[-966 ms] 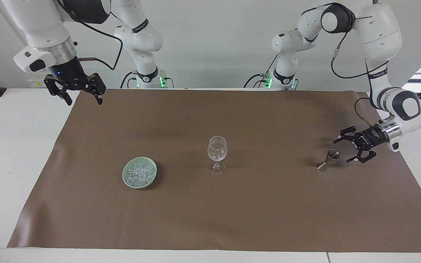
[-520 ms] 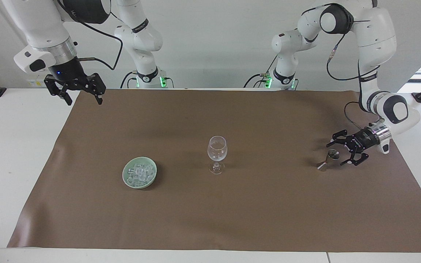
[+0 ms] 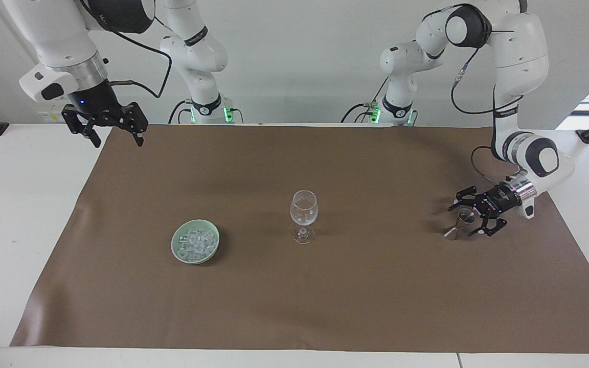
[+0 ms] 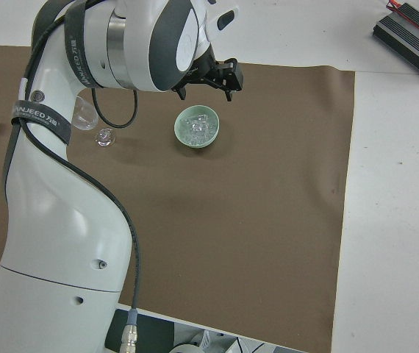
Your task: Pour wine and add ice with both arms
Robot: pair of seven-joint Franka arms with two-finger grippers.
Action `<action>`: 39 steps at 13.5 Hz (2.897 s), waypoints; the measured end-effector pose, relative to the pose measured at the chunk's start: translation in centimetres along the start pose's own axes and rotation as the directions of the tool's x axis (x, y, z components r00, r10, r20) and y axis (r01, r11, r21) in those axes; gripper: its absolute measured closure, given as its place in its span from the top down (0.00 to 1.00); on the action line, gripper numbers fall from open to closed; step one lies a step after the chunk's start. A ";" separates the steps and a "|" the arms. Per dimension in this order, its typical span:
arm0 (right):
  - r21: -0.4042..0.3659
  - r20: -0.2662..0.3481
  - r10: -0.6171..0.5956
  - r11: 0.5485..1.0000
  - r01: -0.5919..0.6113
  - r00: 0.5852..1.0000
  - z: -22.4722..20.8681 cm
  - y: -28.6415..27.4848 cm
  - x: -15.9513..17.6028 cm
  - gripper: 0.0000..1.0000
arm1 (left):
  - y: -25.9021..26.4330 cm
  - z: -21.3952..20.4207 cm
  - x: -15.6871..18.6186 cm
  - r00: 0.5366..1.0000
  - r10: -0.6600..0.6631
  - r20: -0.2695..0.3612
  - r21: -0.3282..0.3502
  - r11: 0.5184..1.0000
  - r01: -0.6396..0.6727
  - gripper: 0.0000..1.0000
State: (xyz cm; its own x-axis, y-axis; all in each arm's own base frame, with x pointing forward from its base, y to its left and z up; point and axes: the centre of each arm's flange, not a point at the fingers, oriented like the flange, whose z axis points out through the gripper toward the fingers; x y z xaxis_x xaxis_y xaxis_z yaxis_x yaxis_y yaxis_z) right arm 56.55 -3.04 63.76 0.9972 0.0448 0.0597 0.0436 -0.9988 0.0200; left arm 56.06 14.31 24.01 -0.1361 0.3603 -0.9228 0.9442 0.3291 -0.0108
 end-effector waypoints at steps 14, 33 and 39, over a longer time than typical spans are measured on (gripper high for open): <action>0.000 0.000 0.000 1.000 0.000 1.000 0.0 0.0 0.0 1.00 | -0.5 1.6 0.0 1.000 -0.012 0.011 -0.001 1.000 0.012 0.96; 0.000 0.000 0.000 1.000 0.000 1.000 0.0 0.0 0.0 1.00 | -0.4 1.3 -0.1 1.000 -0.009 0.002 -0.015 1.000 0.009 0.58; 0.000 0.000 0.000 1.000 0.000 1.000 0.0 0.0 0.0 1.00 | -0.3 1.2 -0.1 1.000 -0.009 0.001 -0.016 1.000 0.009 0.47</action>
State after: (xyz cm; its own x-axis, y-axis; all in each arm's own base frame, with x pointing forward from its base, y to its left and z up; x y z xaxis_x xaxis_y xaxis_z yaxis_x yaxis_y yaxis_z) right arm 56.55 -3.04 63.76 0.9972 0.0448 0.0597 0.0436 -0.9988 0.0200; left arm 56.12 13.07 23.62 -0.1439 0.3563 -0.9232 0.9381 0.3460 -0.0127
